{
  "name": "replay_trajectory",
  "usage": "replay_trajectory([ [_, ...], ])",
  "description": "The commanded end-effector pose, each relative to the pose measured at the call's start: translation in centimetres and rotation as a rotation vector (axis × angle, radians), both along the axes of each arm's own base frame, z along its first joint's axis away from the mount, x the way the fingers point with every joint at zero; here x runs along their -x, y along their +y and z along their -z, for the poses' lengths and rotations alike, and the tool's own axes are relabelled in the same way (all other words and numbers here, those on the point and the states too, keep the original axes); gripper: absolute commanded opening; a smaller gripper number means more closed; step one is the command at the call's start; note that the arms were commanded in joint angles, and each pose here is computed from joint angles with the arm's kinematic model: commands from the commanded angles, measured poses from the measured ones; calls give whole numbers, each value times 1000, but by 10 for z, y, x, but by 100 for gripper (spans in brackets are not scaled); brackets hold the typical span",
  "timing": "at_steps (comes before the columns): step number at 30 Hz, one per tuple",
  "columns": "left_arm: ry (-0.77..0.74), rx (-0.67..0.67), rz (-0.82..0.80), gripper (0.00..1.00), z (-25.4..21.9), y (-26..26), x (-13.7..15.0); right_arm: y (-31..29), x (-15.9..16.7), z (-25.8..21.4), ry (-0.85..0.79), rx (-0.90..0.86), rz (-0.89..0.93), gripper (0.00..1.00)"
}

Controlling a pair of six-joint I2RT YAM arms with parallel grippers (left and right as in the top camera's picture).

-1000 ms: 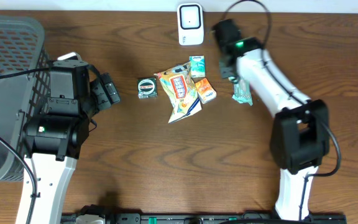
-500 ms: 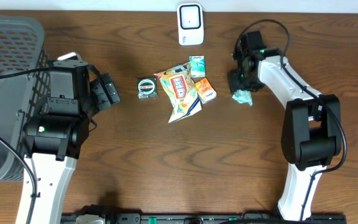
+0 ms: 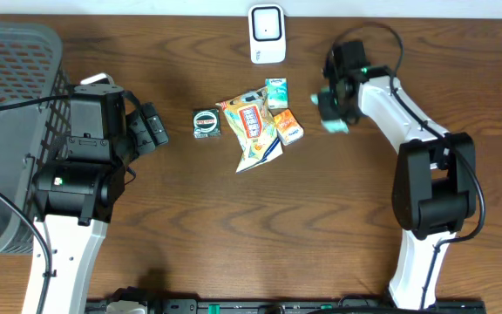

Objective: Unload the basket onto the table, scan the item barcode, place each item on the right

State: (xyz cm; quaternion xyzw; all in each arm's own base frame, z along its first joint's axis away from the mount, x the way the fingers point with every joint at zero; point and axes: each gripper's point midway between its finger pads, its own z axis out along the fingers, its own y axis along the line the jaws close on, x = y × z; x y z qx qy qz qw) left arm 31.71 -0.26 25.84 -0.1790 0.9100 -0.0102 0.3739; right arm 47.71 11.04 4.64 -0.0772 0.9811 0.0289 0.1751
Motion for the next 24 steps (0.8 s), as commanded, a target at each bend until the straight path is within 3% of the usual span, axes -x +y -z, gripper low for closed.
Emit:
replay_trajectory([
  [1, -6, -13, 1, 98, -2, 2, 0, 34, -40, -55, -197, -57, -32, 1],
  [6, -6, -13, 1, 98, -2, 2, 0, 83, -93, -113, -535, -161, -85, 1],
  [12, -6, -13, 1, 98, -2, 2, 0, 109, -126, -157, -802, -205, -56, 1],
  [18, -6, -13, 1, 98, -2, 2, 0, 135, -146, -166, -992, -263, -46, 1],
  [24, -6, -13, 1, 98, -2, 2, 0, 134, -160, -136, -1060, -212, 29, 4],
])
